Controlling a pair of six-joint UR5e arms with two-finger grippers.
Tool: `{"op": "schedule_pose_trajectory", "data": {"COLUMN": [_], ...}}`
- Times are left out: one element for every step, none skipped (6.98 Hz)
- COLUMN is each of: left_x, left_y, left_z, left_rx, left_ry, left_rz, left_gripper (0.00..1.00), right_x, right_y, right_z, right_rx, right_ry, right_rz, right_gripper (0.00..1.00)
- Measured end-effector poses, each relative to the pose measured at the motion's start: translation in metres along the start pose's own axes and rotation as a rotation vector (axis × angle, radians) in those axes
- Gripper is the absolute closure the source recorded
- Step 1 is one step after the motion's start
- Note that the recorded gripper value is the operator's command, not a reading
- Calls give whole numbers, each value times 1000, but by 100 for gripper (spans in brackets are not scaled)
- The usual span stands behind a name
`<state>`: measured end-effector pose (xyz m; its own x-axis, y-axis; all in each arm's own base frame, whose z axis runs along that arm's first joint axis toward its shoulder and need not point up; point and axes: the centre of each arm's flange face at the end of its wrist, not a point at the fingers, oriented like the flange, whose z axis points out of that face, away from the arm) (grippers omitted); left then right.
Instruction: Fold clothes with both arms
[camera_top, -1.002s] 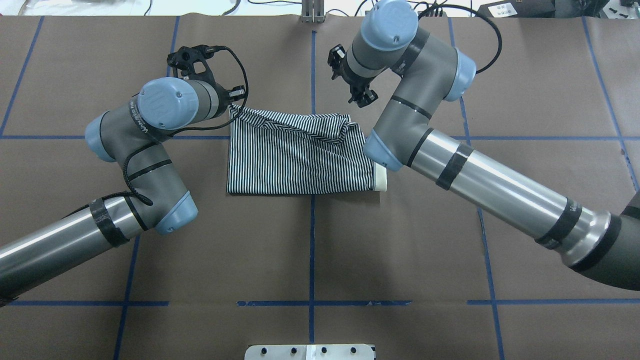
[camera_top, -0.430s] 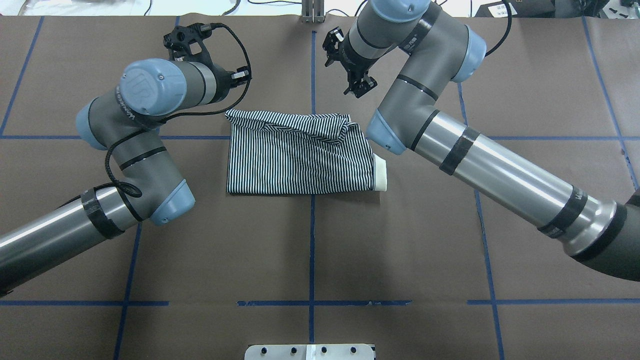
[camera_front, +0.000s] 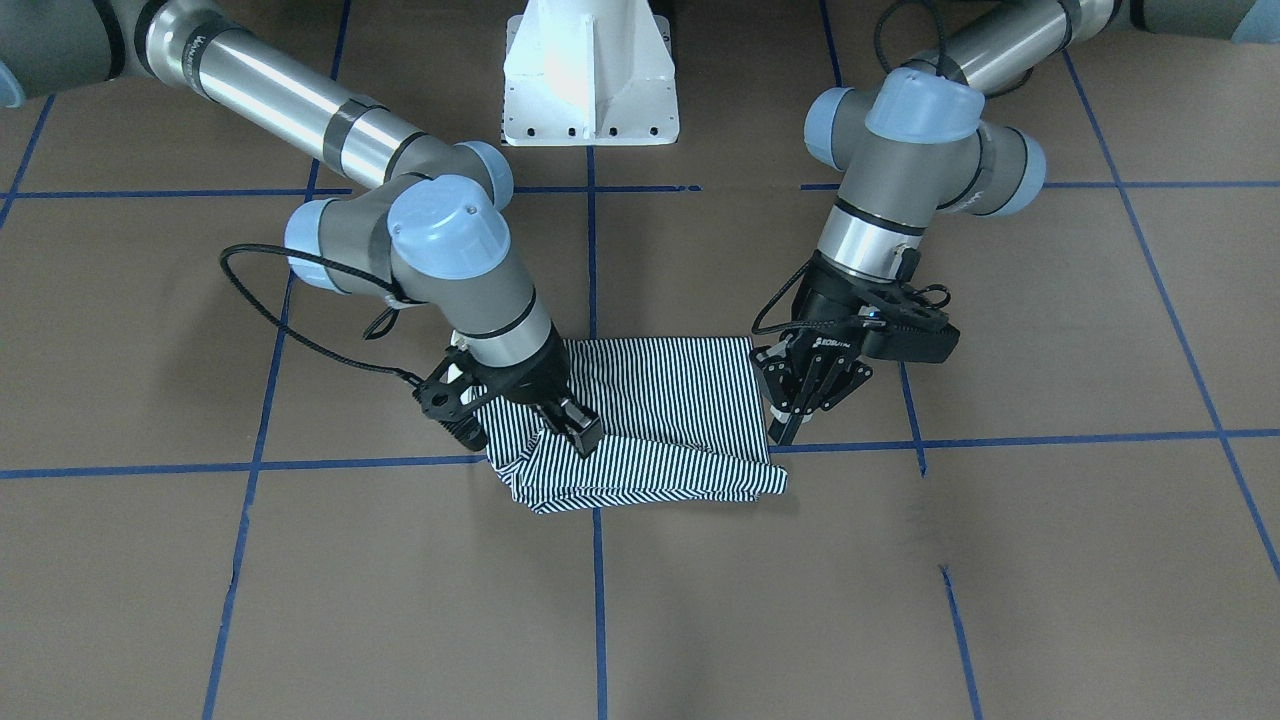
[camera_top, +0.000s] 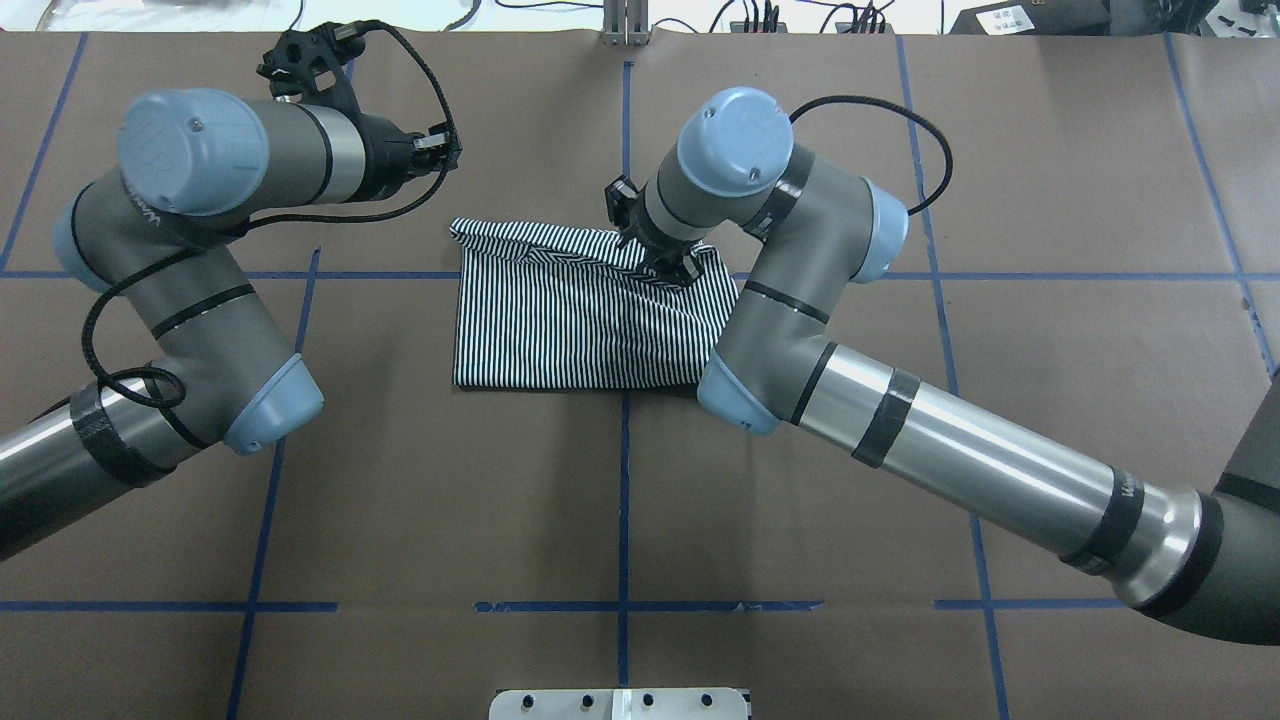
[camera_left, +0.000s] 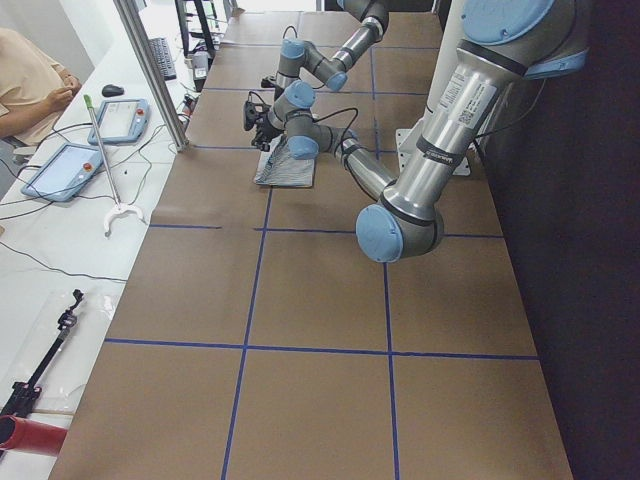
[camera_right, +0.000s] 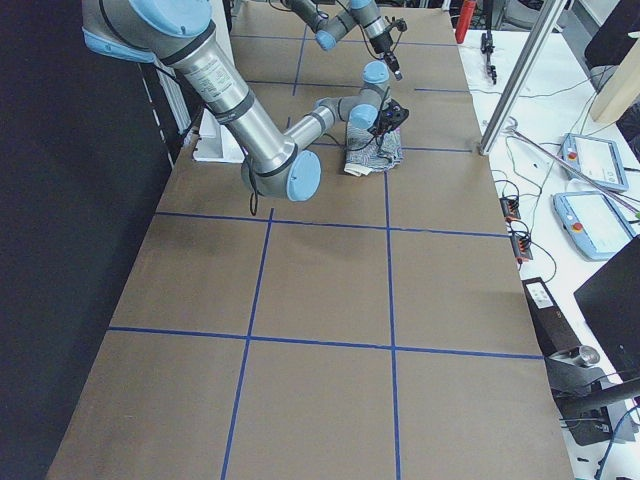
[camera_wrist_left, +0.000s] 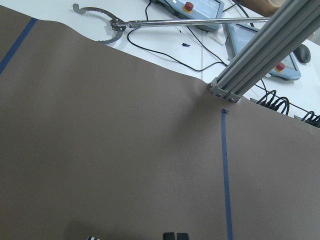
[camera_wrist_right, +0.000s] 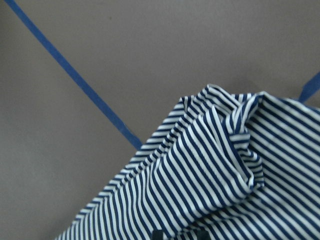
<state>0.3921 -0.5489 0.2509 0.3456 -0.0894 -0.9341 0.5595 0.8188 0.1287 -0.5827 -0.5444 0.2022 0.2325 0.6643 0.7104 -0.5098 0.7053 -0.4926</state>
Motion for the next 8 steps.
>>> {"op": "schedule_pose_trajectory", "data": {"left_x": [-5,-8,-9,-10,-11,-11,-11,-11], "left_y": [-1,0,1,1,1,2,2,3], "left_z": [-3,-4,-5,-5,-4,-4,-4,-4], "left_rx": [-9,-13,-15,-16,-17,-18,-18,-19], "left_ry": [0,-2,-2,-4,-5,-7,-6,-7], "left_rz": [-2,-3,-5,-6,-6,-6,-6,-6], "left_gripper": [100,100,100,100,100,100,100,100], "right_x": [5,5,4,2,-2,-8,-14,-22], "right_y": [22,38,45,44,36,22,1,-29], "right_z": [9,17,23,30,40,47,49,46], "right_rx": [17,52,74,88,108,130,150,172], "right_ry": [-7,-19,-22,-14,6,25,39,53], "right_rz": [-25,-54,-82,-104,-131,-155,-176,-194], "right_gripper": [100,100,100,100,100,100,100,100]}}
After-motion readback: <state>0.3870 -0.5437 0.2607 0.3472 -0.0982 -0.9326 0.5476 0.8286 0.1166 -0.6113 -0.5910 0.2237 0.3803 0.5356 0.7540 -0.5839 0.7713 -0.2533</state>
